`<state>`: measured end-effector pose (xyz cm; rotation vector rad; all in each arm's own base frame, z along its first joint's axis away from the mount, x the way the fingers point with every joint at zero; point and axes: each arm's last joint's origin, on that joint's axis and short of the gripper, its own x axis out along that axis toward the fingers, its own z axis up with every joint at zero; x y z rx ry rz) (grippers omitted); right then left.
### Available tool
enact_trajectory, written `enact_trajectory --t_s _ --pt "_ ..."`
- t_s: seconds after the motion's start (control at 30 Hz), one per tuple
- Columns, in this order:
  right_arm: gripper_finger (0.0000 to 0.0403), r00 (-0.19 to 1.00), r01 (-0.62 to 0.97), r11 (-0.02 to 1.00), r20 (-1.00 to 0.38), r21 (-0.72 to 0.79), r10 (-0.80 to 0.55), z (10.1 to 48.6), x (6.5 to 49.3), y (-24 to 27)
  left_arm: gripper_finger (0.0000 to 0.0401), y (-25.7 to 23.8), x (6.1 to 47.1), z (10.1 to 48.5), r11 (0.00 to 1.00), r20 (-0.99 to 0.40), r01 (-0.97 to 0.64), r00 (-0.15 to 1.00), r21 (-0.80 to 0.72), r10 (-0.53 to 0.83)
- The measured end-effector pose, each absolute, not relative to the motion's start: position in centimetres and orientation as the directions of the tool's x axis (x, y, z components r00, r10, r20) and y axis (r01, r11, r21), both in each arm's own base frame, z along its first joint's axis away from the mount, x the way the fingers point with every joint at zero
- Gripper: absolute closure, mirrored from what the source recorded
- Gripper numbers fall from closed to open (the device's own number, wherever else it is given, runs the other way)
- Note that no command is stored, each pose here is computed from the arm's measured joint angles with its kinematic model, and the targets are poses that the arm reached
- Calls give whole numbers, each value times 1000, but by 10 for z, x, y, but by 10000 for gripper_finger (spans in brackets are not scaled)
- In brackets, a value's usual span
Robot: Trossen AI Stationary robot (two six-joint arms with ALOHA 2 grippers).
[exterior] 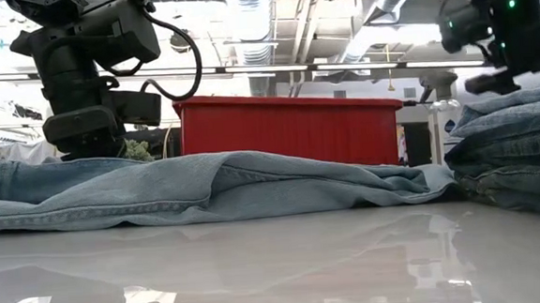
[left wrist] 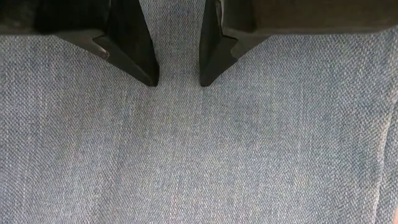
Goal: Fold Laundry from Bin
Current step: Fold the light blue denim pants
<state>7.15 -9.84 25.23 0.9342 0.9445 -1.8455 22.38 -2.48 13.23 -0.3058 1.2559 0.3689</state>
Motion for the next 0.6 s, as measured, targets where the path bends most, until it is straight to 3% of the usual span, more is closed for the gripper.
enact_trajectory --t_s 0.17,0.4,0.47,0.53,0.6 --pt "143 -391 827 -517 -886 -221 -248 234 55 -111 287 -25 223 133 903 -960 -428 269 -40 84" --pt "143 -417 735 -651 -885 -193 -209 239 36 -122 287 -26 225 133 922 -957 -384 281 -50 65" --pt "143 -448 764 -596 -868 -247 -214 239 26 -132 287 -26 225 134 926 -956 -372 289 -55 59" --pt "143 -460 836 -434 -860 -336 -220 237 25 -139 287 -26 225 134 924 -955 -376 291 -60 56" --pt "143 -431 868 -353 -884 -350 -183 234 28 -145 287 -27 226 134 923 -953 -378 301 -76 45"
